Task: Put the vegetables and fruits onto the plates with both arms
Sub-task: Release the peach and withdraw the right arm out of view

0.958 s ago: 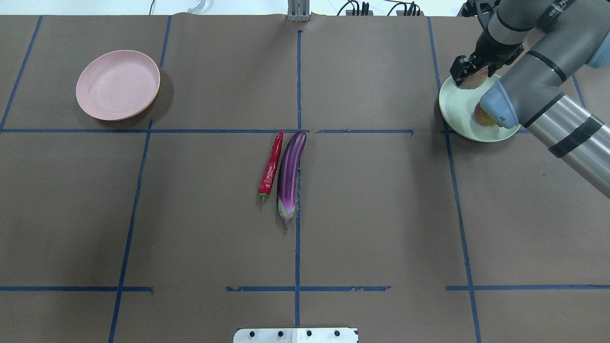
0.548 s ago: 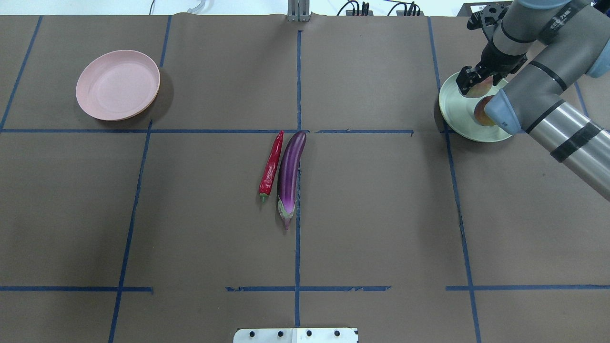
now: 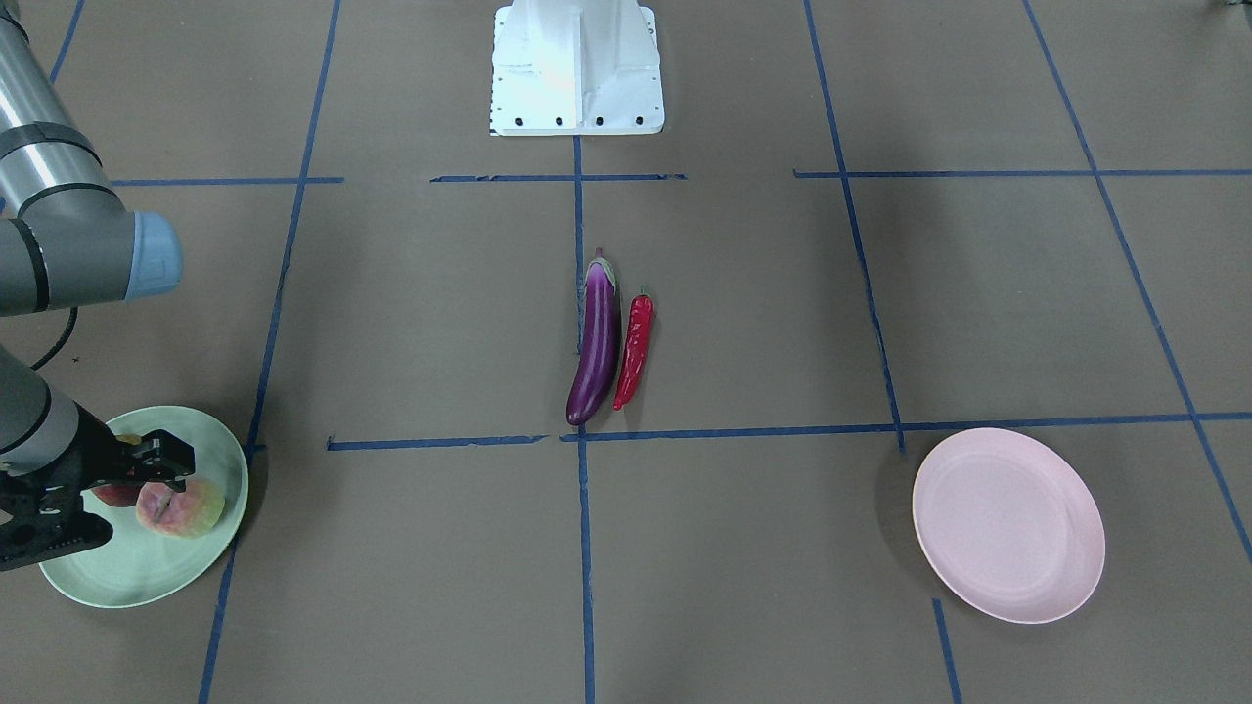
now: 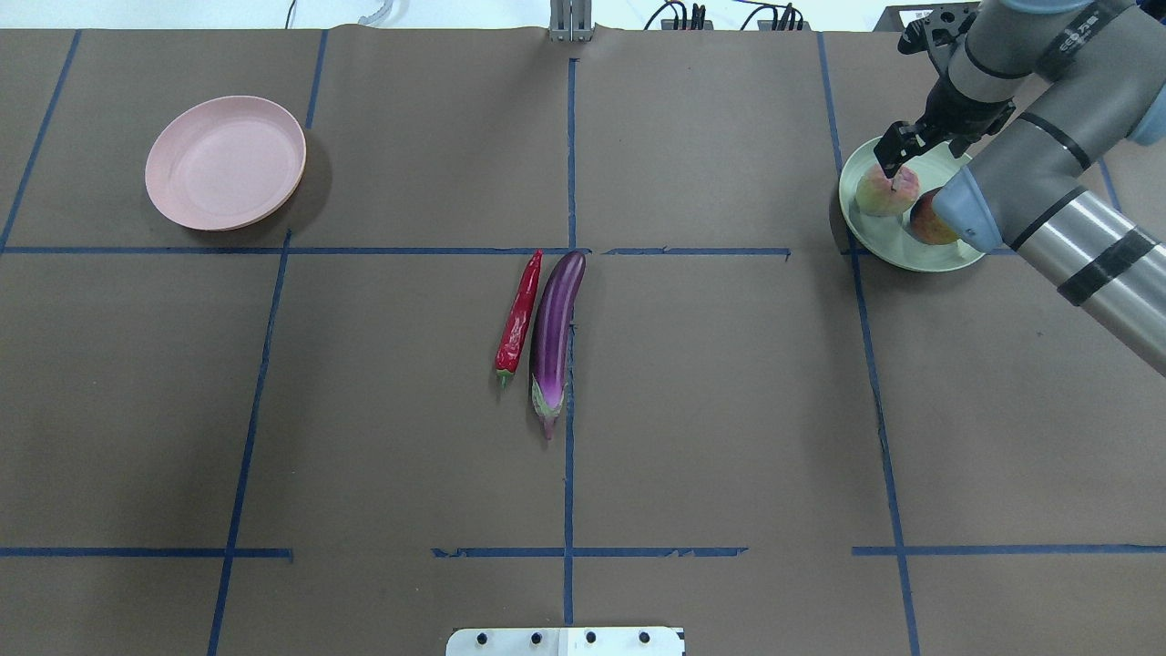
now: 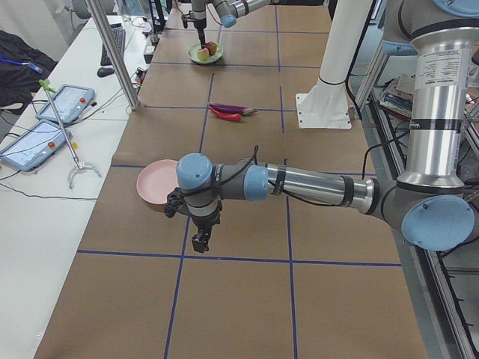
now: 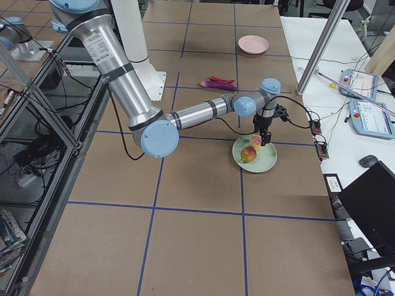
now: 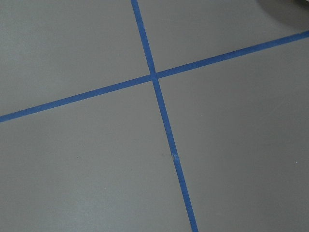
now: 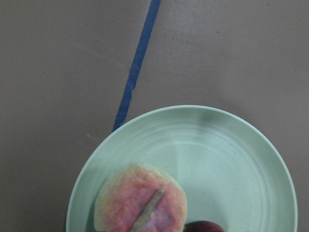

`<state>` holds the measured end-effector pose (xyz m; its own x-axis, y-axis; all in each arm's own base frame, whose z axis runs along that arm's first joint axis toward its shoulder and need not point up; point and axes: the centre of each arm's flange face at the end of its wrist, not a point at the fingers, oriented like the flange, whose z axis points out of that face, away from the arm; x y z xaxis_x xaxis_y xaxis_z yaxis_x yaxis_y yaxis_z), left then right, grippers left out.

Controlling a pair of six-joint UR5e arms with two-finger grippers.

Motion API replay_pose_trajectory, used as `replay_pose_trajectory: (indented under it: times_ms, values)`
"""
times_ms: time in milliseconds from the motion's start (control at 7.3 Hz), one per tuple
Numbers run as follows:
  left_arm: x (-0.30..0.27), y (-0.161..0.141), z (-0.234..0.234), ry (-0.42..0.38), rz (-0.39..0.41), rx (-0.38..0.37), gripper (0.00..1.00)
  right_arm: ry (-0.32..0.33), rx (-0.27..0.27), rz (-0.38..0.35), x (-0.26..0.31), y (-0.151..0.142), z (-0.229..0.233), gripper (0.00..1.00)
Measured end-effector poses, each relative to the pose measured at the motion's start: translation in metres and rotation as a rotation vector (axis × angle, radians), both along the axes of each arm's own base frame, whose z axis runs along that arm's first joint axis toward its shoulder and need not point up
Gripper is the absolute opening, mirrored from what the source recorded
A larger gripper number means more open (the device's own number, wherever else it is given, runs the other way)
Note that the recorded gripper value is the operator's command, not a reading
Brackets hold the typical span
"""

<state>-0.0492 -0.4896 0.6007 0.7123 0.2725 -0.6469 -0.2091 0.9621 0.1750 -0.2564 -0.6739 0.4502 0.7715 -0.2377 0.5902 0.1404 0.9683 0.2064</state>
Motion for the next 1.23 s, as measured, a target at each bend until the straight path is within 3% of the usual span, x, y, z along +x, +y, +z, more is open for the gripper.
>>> replay_pose_trajectory:
  times_ms: [274,548,821,958,1232]
  values:
    - [0.001,-0.024,-0.022,0.002,-0.001,0.070,1.00,-0.035,-0.016,0.004,0.082,-0.017,0.010,1.00]
    - [0.005,-0.041,-0.043,0.011,-0.021,0.160,1.00,-0.055,-0.052,-0.002,0.194,0.000,0.068,1.00]
    - [0.035,-0.058,-0.076,0.043,-0.119,0.107,1.00,-0.111,-0.130,0.072,0.287,0.074,0.145,1.00]
    - [0.065,-0.071,-0.100,0.062,-0.143,0.080,1.00,-0.114,-0.160,0.099,0.307,0.119,0.170,1.00]
    - [0.179,-0.091,-0.165,0.107,-0.084,0.058,1.00,-0.092,-0.190,0.126,0.318,0.181,0.190,1.00]
